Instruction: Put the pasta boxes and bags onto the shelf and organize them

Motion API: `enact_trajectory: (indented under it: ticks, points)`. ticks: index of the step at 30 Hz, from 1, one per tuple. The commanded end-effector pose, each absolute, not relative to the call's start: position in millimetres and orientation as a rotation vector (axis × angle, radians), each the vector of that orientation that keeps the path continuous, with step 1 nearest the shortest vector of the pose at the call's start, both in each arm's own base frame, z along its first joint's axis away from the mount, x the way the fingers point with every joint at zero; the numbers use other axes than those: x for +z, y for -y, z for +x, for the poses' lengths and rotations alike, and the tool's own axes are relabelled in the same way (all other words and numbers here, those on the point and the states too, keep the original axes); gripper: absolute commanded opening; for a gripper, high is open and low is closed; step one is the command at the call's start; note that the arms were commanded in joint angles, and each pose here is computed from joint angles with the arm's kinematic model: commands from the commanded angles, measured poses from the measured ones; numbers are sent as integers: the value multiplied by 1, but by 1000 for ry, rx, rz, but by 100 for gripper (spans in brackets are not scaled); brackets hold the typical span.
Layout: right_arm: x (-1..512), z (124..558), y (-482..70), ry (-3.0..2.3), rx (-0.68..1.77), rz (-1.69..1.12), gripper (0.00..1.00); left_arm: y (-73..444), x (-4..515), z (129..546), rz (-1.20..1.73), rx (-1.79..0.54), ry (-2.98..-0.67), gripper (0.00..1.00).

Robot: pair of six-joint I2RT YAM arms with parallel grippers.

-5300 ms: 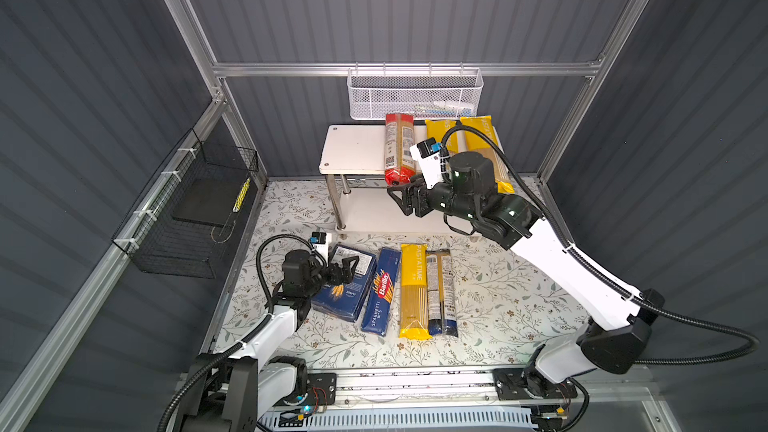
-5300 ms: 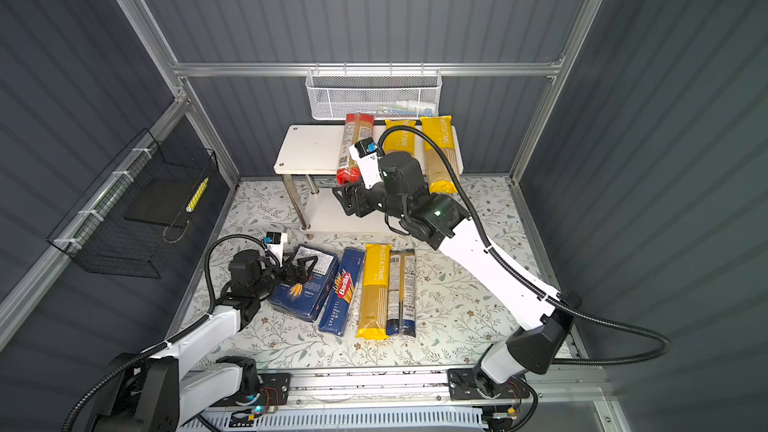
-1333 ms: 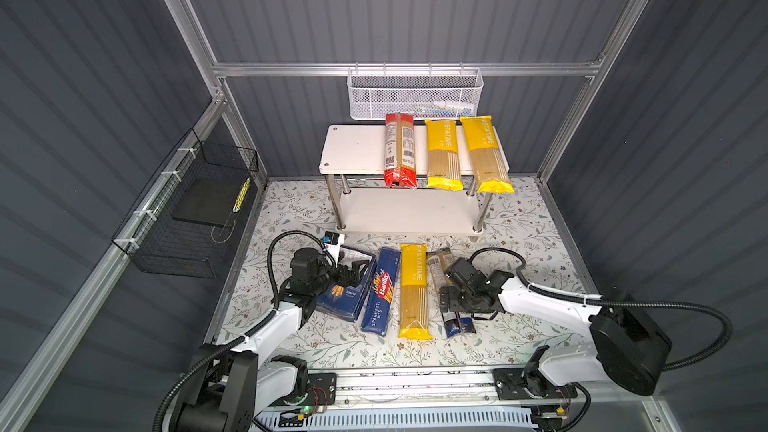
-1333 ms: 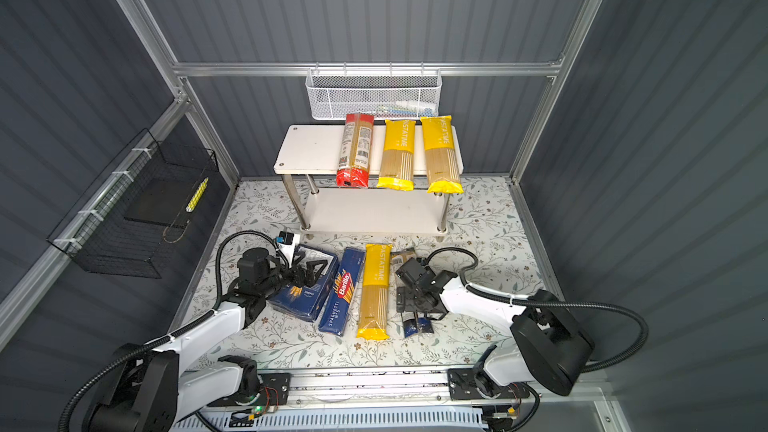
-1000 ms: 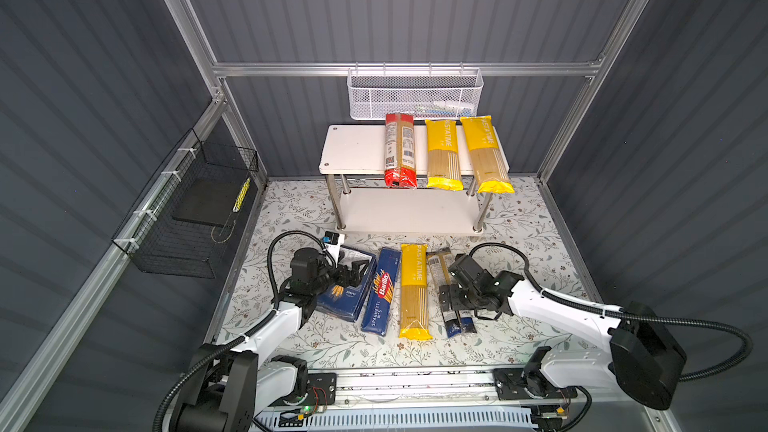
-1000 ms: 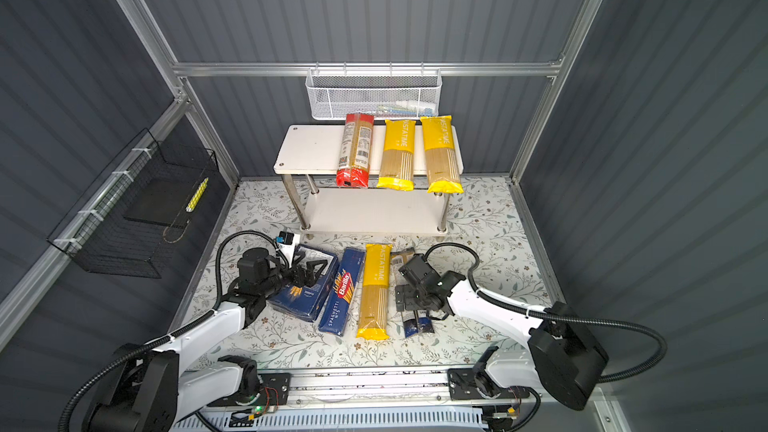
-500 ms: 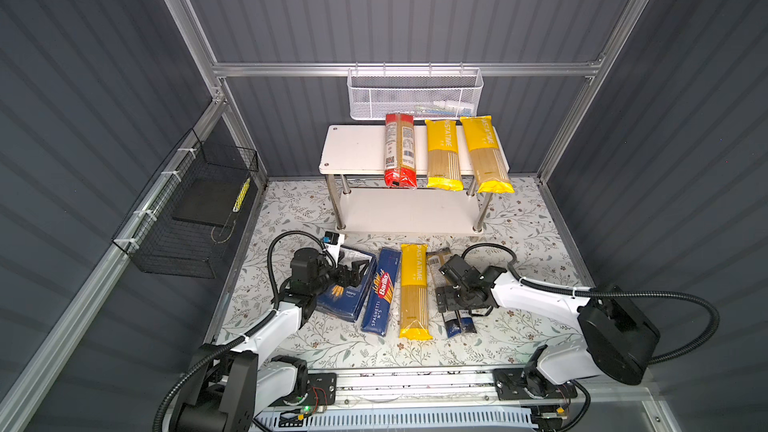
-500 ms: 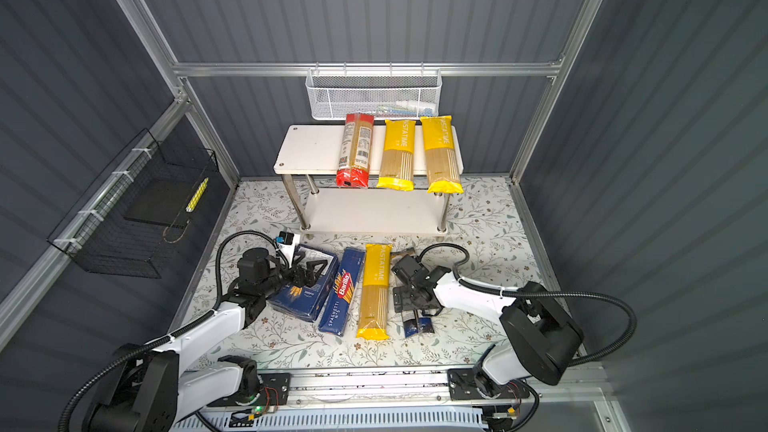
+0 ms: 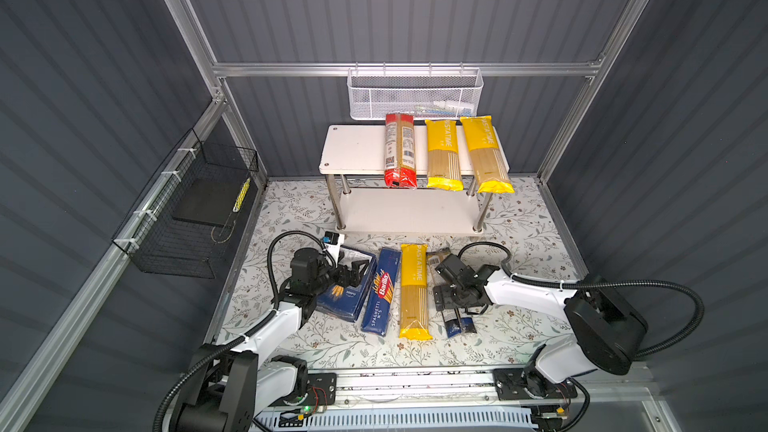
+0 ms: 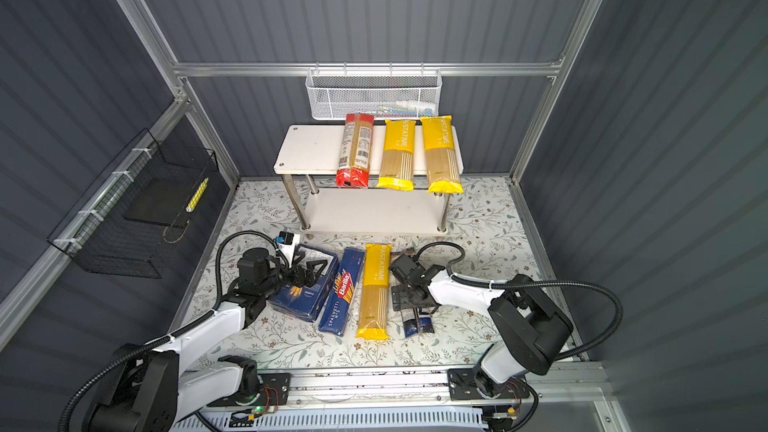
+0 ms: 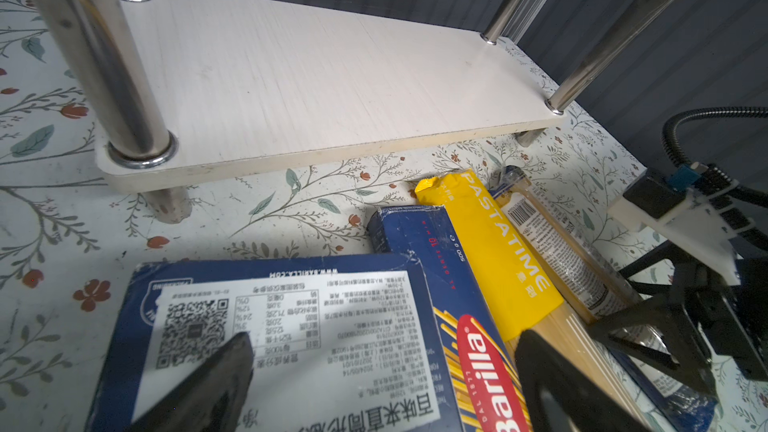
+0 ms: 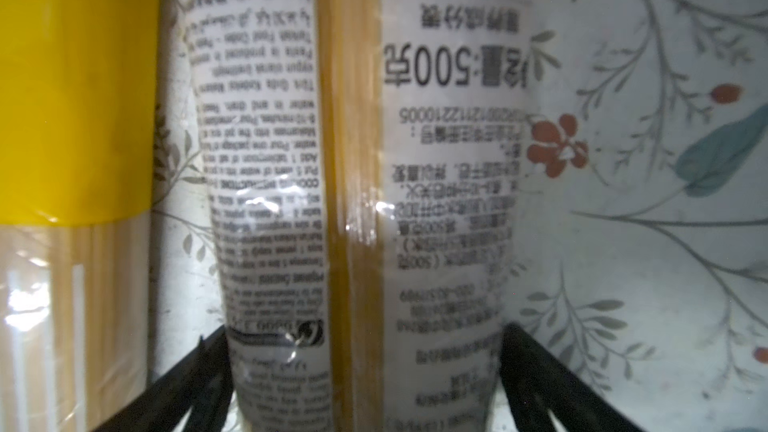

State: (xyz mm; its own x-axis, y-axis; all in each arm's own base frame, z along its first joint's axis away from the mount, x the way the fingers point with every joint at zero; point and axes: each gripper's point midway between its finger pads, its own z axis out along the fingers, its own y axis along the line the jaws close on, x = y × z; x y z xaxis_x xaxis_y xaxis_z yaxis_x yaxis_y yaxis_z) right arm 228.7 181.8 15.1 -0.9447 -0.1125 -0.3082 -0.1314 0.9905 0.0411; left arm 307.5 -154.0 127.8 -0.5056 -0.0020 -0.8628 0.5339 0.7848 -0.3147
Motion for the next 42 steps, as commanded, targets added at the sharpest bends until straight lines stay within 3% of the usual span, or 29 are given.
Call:
enact_trajectory:
  ticks: [1,11,42]
  points:
    - [2,216,-173,-2873,67,-141,94,156,136,311,416,-688,-1988,99]
    - [3,219,-178,-2859,103,-131,76,155,135,311,413,-685,-1990,99]
    - [60,223,-188,-2699,277,-99,41,154,135,311,409,-680,-1991,99]
